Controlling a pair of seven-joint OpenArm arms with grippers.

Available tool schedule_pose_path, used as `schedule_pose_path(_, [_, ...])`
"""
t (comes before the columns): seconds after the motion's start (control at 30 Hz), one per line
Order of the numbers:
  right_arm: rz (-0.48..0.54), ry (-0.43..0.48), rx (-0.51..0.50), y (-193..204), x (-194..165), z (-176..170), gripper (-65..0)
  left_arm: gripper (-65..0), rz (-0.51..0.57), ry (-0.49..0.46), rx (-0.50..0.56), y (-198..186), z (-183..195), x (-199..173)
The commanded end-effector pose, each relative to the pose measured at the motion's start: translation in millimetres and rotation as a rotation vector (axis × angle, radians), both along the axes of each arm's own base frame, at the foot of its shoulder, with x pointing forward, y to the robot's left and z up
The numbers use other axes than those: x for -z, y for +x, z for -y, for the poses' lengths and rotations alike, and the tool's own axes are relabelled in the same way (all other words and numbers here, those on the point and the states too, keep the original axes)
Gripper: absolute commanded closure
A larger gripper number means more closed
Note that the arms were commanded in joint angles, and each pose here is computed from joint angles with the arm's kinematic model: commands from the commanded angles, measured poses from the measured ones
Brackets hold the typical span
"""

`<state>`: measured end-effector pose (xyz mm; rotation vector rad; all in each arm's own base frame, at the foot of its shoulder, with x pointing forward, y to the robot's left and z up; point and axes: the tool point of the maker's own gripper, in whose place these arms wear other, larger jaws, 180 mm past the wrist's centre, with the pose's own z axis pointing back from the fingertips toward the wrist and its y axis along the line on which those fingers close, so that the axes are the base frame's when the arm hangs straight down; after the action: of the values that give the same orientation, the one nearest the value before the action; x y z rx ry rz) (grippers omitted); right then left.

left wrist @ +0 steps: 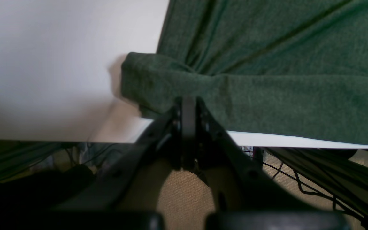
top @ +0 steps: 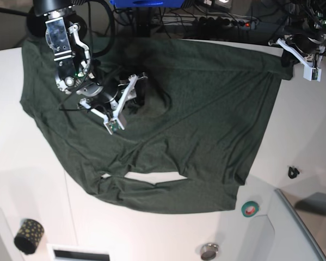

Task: Layout the t-shirt on the table in an organized manner, then fold the t-shirt properly
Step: 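Grasp the bunched fabric with the right gripper and drag it toward the left gripper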

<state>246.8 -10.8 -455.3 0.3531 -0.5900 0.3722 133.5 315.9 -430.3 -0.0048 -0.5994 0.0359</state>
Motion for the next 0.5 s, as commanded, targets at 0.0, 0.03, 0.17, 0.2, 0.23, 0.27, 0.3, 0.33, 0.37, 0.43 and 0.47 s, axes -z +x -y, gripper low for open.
schedule_pose_path(0.0, [0.036,0.031,0.004,8.9,-10.0,-5.7,-17.1,0.0,0.032,0.016,0.008,4.9,-5.6,-9.6])
schedule_pose_path(0.03, [0.036,0.031,0.004,8.9,-10.0,-5.7,-9.2,0.0,0.032,0.016,0.008,4.9,-5.6,-9.6])
schedule_pose_path(0.17, [0.046,0.034,0.002,10.4,-13.5,-7.0,-1.5,0.0,0.032,0.018,0.009,5.0,-6.1,-9.9])
schedule_pose_path(0.2, [0.049,0.036,0.002,11.0,-14.6,-7.7,-1.1,0.0,0.032,0.018,0.009,5.0,-6.1,-9.9])
schedule_pose_path(0.23, [0.059,0.039,0.002,12.6,-17.7,-8.5,-1.1,0.0,0.032,0.018,0.009,5.0,-6.1,-9.9])
schedule_pose_path(0.27, [0.072,0.041,0.004,15.0,-22.1,-8.9,-0.9,0.0,0.032,0.018,0.009,5.0,-6.1,-9.9])
schedule_pose_path(0.3, [0.088,0.045,0.007,18.0,-27.6,-9.5,-0.9,0.0,0.032,0.018,0.009,5.0,-6.1,-9.9])
schedule_pose_path(0.33, [0.103,0.046,0.007,20.4,-32.5,-9.6,-0.9,0.0,0.032,0.018,0.009,5.0,-6.1,-9.9])
schedule_pose_path(0.37, [0.125,0.048,0.008,23.7,-39.4,-9.8,-0.9,0.0,0.032,0.018,0.009,5.0,-6.1,-9.9])
schedule_pose_path(0.43, [0.163,0.051,0.010,29.6,-52.1,-9.0,-0.8,0.0,0.032,0.018,0.009,5.0,-6.1,-9.9])
schedule_pose_path(0.47, [0.179,0.050,0.012,32.1,-58.3,-7.5,-0.8,0.0,0.032,0.018,0.009,5.0,-6.1,-9.9])
